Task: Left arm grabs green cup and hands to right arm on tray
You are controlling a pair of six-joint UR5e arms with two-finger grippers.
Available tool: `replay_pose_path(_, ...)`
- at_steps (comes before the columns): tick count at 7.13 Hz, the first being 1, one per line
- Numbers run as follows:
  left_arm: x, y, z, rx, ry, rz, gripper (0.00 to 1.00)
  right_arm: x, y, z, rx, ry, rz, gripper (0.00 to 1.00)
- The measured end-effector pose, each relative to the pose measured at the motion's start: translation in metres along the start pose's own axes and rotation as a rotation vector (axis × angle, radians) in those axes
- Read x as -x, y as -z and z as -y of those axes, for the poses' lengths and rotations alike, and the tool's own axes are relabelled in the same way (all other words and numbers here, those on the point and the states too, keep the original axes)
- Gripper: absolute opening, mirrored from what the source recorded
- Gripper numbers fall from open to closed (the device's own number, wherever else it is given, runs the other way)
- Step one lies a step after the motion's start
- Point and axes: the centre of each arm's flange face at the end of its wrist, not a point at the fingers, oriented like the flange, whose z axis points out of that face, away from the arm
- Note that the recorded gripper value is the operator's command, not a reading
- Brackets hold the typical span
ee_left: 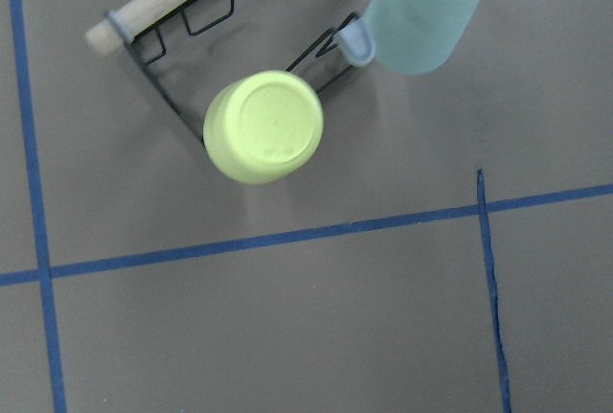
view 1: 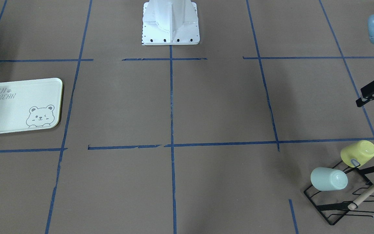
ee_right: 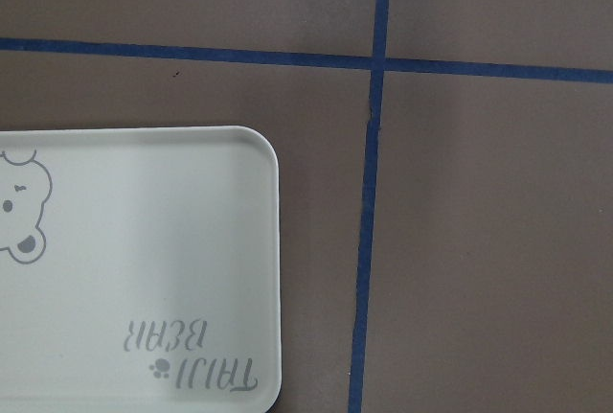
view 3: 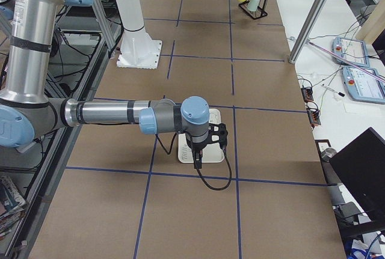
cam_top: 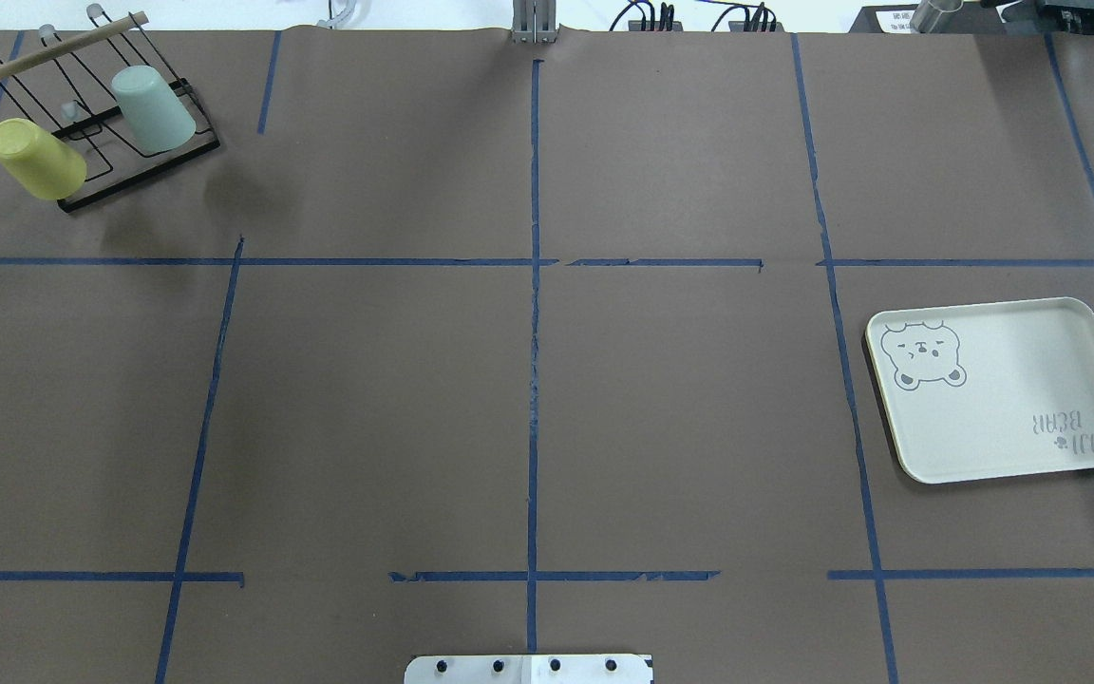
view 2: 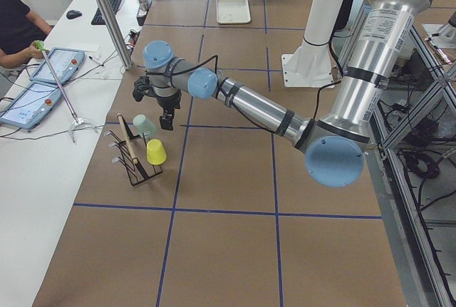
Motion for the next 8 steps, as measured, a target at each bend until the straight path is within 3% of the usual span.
replay_pose_path(5,-0.052,-0.045,0.105,0.038,0.024,0.046,0.97,-0.001,-0.007,-0.01,0.017,-0.007,0.028,1.0)
replay_pose_path(8,-0.06,-0.091,0.134,0.003,0.064,0.063,1.0,0.001,-0.008,-0.01,0.02,-0.002,0.039,1.0)
